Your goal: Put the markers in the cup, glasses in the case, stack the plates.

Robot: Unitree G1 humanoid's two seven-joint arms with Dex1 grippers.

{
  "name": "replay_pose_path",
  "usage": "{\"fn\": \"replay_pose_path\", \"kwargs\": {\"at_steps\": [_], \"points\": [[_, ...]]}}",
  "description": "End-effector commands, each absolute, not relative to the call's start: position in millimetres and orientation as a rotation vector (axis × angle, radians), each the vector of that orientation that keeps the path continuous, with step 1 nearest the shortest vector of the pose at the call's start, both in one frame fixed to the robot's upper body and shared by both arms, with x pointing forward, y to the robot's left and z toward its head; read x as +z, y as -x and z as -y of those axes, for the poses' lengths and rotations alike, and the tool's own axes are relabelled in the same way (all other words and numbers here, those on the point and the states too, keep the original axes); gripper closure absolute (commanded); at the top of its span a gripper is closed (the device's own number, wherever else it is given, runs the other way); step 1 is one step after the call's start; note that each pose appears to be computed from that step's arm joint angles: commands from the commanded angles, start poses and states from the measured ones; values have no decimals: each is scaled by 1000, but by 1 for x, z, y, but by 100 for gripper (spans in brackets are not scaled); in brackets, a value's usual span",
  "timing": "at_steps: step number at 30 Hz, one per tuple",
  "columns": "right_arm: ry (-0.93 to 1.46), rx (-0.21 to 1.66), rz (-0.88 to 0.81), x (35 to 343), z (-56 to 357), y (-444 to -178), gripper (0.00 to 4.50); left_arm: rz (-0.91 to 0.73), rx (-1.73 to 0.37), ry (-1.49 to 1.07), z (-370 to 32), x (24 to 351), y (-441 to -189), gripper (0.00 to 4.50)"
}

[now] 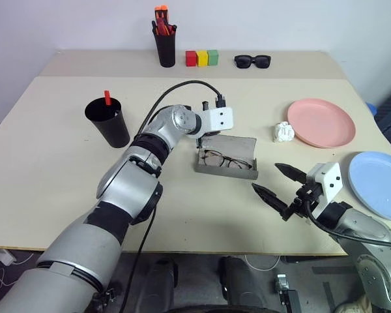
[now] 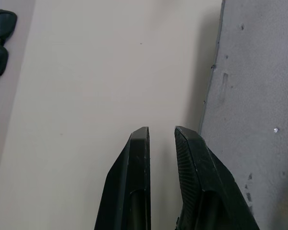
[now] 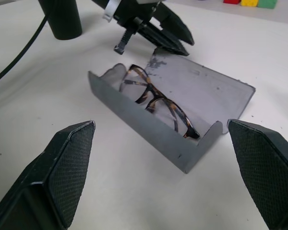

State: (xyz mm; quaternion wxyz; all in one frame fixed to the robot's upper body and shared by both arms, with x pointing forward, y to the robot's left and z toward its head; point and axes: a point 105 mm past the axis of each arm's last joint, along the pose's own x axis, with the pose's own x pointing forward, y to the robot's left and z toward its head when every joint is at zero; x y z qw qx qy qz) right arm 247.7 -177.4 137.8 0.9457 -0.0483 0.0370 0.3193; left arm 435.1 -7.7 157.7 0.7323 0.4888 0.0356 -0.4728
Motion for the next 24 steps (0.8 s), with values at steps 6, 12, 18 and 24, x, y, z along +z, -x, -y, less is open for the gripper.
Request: {"fn": "replay_pose_path", "kwargs": {"at_steps": [6, 12, 18, 24], "points": [[112, 675, -36, 148, 172, -246, 0, -171, -1233, -780, 5, 179, -421, 367], [119, 692, -34, 150, 171, -250, 0, -223, -1326, -672, 3, 183, -412, 367], [121, 700, -37, 151, 171, -251, 0, -296, -1423, -597, 2, 183, -401, 367], [121, 692, -40, 149, 174, -251, 0, -346, -1555, -612, 7, 174, -385, 367]]}}
